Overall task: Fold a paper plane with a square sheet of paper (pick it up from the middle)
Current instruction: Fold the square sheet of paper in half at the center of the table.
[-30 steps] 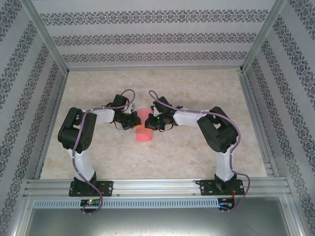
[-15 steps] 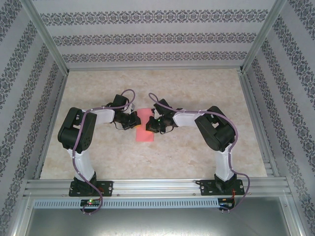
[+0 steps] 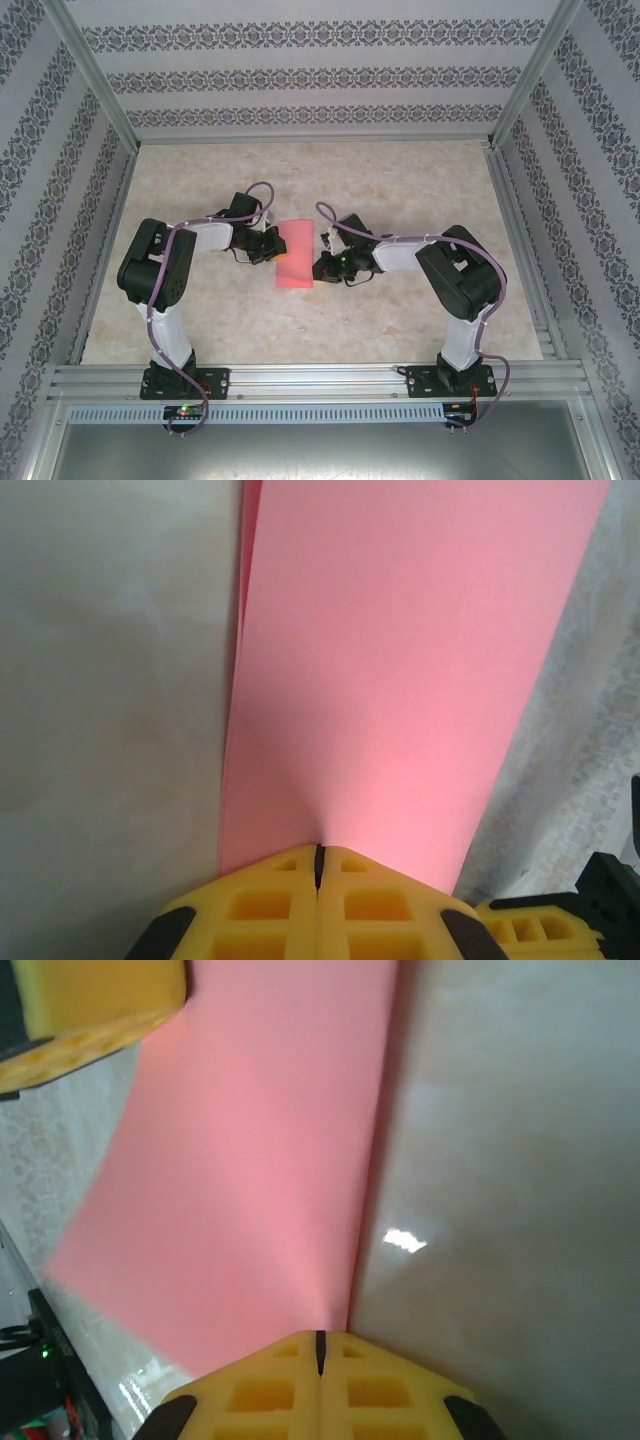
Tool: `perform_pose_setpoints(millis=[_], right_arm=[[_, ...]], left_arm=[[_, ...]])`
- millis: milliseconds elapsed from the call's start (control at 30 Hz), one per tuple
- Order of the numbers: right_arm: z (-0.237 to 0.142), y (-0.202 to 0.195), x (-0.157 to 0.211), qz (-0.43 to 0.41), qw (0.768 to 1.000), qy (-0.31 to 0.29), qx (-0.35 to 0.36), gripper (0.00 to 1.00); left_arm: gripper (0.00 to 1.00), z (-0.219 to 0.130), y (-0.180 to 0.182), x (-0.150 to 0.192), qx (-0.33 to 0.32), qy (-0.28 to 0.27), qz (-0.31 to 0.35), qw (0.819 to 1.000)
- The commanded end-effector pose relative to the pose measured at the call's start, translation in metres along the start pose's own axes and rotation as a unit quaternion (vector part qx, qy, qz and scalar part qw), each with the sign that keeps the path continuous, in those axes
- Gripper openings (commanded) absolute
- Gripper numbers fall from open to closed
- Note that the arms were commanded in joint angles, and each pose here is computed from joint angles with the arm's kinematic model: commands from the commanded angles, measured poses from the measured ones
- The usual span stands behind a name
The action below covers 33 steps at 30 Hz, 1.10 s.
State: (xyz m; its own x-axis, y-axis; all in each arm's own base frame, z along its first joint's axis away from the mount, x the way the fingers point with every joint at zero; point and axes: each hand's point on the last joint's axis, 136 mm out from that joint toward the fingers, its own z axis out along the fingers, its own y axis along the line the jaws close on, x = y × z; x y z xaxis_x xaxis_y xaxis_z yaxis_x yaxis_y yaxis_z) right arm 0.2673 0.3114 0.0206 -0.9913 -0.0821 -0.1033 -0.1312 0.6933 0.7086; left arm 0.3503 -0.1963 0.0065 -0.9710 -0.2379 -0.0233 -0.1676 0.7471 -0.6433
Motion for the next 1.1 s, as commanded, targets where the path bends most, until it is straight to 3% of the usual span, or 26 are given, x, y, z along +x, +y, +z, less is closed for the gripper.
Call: perform_pose_setpoints(millis=[0,233,500,767,933,1067], right_arm=[[-0.01,0.025,-0.008,-0.029,0.999,-0.004,-0.018,0.0],[0.016,0.034,-0.027,-0.023,0.999,-0.007,-0.028,0.0],[0.032,0.021,0.003,-0.022,0.998,0.049,-0.024,0.0],[0.004,-0.036,0.062,0.002,0.996,0.089,0.026,0.0],[-0.023,-0.023,0.05,-0.003,0.998,0.064,-0.007,0.0],[-0.039,0.005,0.022,-0.015,1.0,0.017,-0.016,0.0]], left_arm=[[0.0,0.015,0.113,0.071,-0.193,0.089,-0.1,0.972],[0.0,0.014,0.111,0.07,-0.191,0.088,-0.102,0.972],[0.0,0.014,0.111,0.071,-0.191,0.086,-0.112,0.971],[0.0,0.003,0.114,0.071,-0.192,0.065,-0.135,0.97],[0.0,-0.007,0.099,0.063,-0.169,0.044,-0.128,0.976],[0.0,-0.014,0.059,0.044,-0.108,0.024,-0.095,0.989]])
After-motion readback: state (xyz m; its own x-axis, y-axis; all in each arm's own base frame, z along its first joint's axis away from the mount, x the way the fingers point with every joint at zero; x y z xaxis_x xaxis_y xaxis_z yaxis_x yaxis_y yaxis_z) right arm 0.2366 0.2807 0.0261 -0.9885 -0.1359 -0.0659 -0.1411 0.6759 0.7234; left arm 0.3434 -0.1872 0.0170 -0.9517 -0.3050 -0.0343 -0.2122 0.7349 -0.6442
